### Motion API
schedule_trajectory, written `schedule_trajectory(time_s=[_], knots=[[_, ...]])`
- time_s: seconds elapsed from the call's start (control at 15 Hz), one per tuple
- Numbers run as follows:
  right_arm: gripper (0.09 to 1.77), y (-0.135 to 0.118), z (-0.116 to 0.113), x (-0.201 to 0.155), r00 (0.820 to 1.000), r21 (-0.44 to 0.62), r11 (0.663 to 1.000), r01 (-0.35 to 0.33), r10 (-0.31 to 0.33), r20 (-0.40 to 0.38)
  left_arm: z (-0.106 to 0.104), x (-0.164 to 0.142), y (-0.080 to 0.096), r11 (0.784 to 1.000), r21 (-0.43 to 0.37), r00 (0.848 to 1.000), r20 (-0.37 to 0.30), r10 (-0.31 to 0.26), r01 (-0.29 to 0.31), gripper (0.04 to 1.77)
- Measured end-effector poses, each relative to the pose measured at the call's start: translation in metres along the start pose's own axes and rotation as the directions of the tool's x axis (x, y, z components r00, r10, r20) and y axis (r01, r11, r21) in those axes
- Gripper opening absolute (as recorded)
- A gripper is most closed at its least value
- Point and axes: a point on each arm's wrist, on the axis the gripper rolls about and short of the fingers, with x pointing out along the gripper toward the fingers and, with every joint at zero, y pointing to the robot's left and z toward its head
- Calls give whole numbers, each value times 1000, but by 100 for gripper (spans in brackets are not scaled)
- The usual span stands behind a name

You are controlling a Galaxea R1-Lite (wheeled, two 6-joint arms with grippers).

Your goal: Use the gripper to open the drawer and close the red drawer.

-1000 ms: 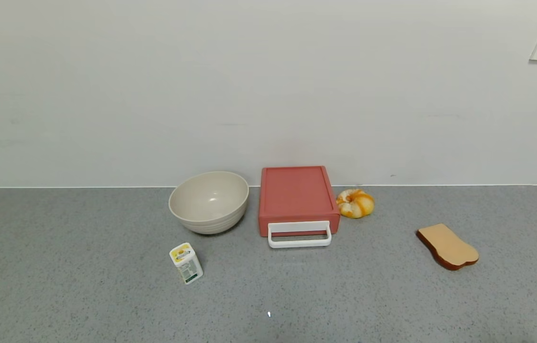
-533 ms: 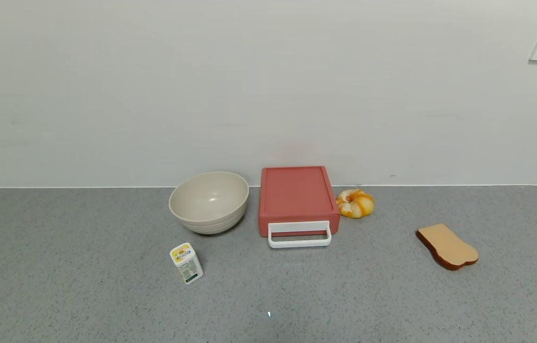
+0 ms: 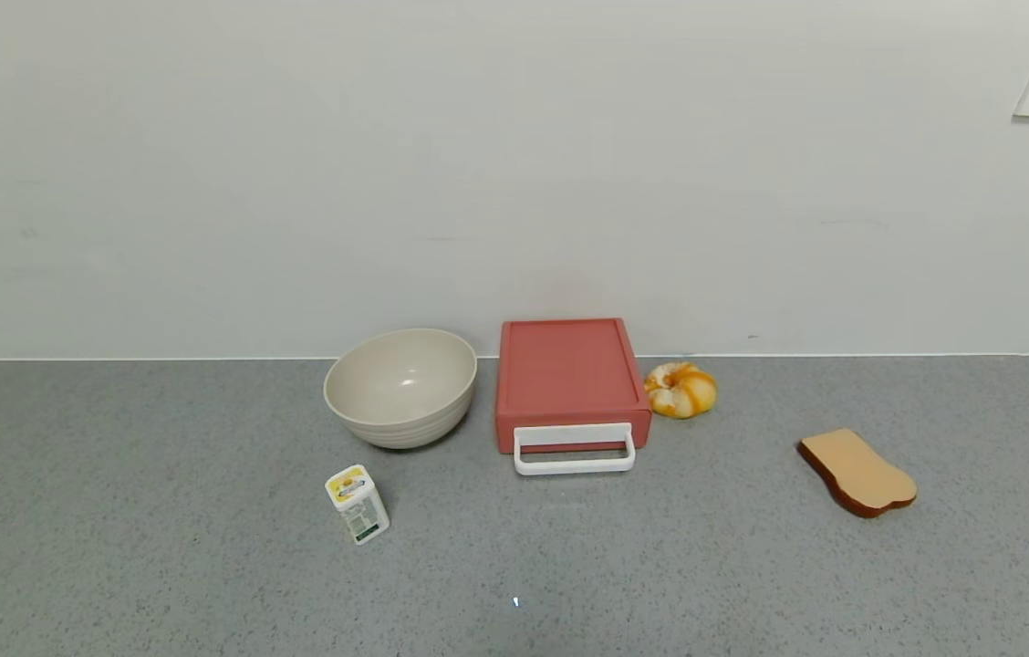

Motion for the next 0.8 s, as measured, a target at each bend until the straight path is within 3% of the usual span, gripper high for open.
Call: schedule_trajectory(time_s=[0.4, 0.53, 0.8], knots=[[171, 3, -47, 21, 998, 3, 999, -46, 46, -41, 0, 0, 0, 1000, 0, 1000, 0, 0, 0, 172], [171, 3, -59, 22, 993, 6, 998, -59, 59, -105, 0, 0, 0, 1000, 0, 1000, 0, 0, 0, 172], [171, 4, -61, 22, 992, 20, 998, -61, 63, -112, 0, 0, 0, 1000, 0, 1000, 0, 0, 0, 172]])
